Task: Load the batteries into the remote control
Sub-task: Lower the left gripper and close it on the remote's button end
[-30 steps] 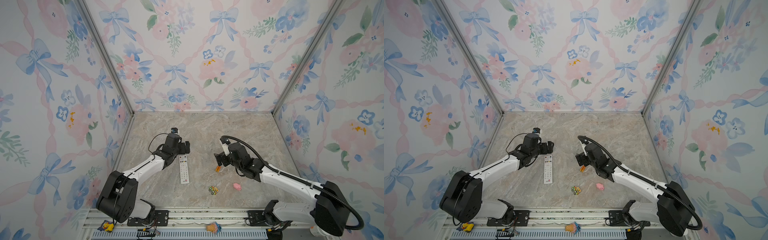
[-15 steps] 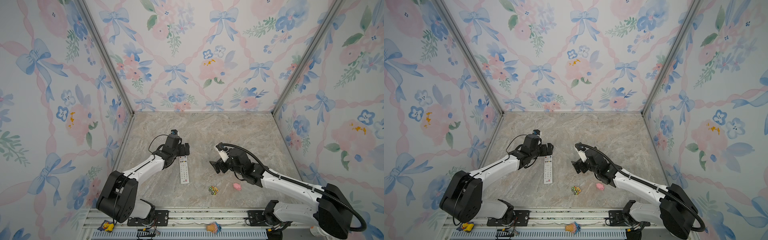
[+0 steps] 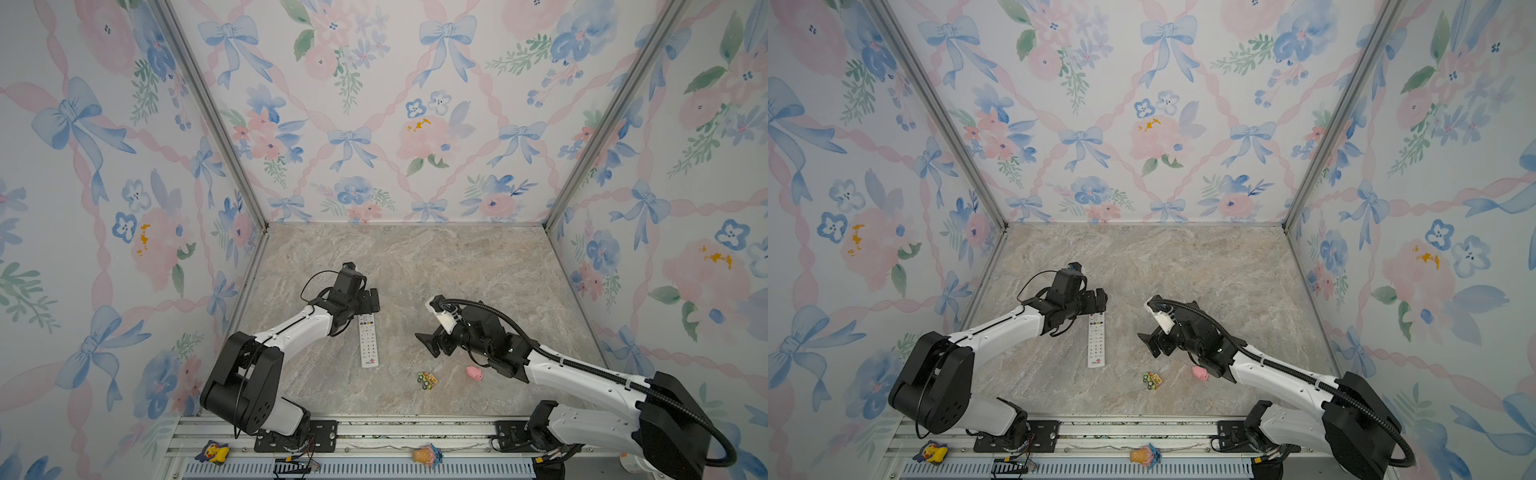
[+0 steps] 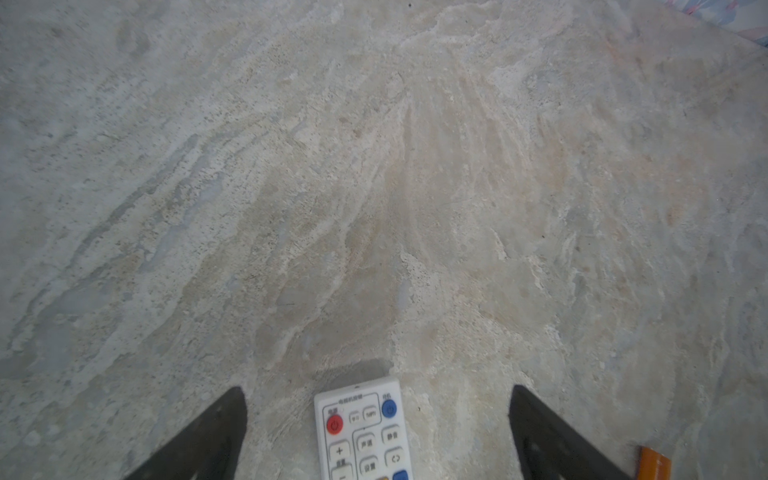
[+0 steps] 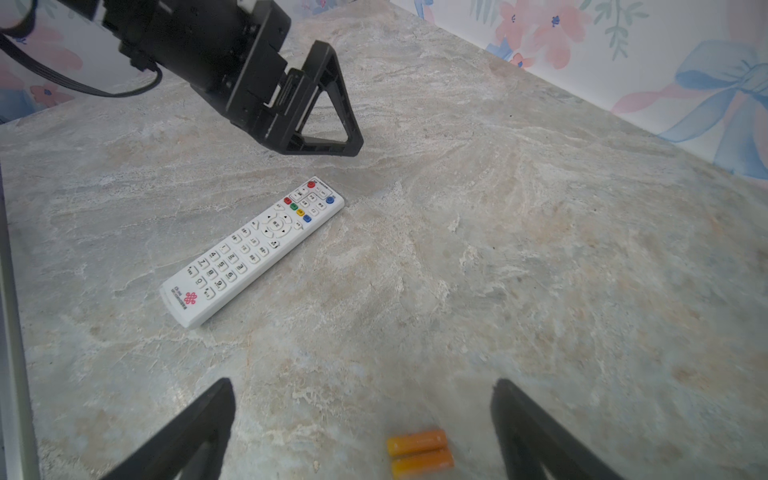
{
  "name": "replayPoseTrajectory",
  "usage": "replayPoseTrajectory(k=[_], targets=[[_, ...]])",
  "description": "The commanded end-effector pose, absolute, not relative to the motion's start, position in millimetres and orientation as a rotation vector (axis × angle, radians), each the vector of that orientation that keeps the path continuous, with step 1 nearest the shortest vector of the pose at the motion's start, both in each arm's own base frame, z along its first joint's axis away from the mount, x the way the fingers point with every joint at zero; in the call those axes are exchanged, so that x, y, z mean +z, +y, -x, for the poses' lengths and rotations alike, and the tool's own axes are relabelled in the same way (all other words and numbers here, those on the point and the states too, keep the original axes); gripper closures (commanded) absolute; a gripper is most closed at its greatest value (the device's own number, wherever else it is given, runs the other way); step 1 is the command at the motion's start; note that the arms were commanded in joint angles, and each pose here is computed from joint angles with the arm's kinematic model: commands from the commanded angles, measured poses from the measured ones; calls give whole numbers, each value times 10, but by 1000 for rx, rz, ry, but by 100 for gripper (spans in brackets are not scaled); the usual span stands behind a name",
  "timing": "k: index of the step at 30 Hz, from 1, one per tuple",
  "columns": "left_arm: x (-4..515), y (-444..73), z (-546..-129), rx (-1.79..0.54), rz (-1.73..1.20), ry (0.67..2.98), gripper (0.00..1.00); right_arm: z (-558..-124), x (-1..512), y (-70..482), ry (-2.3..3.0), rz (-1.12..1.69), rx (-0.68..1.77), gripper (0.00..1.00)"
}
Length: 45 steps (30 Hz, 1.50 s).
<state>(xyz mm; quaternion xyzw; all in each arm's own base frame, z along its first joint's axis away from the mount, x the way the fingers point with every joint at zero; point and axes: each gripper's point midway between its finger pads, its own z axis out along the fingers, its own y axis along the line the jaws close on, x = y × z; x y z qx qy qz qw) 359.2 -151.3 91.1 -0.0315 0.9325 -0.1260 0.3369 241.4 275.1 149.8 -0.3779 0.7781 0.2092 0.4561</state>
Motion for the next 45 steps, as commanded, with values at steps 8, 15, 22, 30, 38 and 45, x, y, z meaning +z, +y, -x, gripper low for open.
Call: replayPoseTrajectory(k=[8, 15, 22, 30, 38, 45], targets=[[678, -1545, -3574, -268, 118, 2515, 4, -2307, 1601, 2720, 1869, 958, 518, 3], [459, -1559, -3381, -164, 78, 2589, 8, -2294, 1520, 2664, 1889, 929, 501, 3], [362, -1527, -3263, -49, 62, 2631, 10, -2307, 1421, 2650, 1902, 918, 481, 3], [269, -1614, -3214, -22, 64, 2663, 16, -2324, 1399, 2621, 1894, 921, 451, 3], [225, -1663, -3187, 2, 59, 2672, 25, -2317, 1444, 2545, 1889, 912, 420, 3], [239, -1636, -3164, 18, 69, 2662, 39, -2323, 1506, 2444, 1886, 870, 390, 3]])
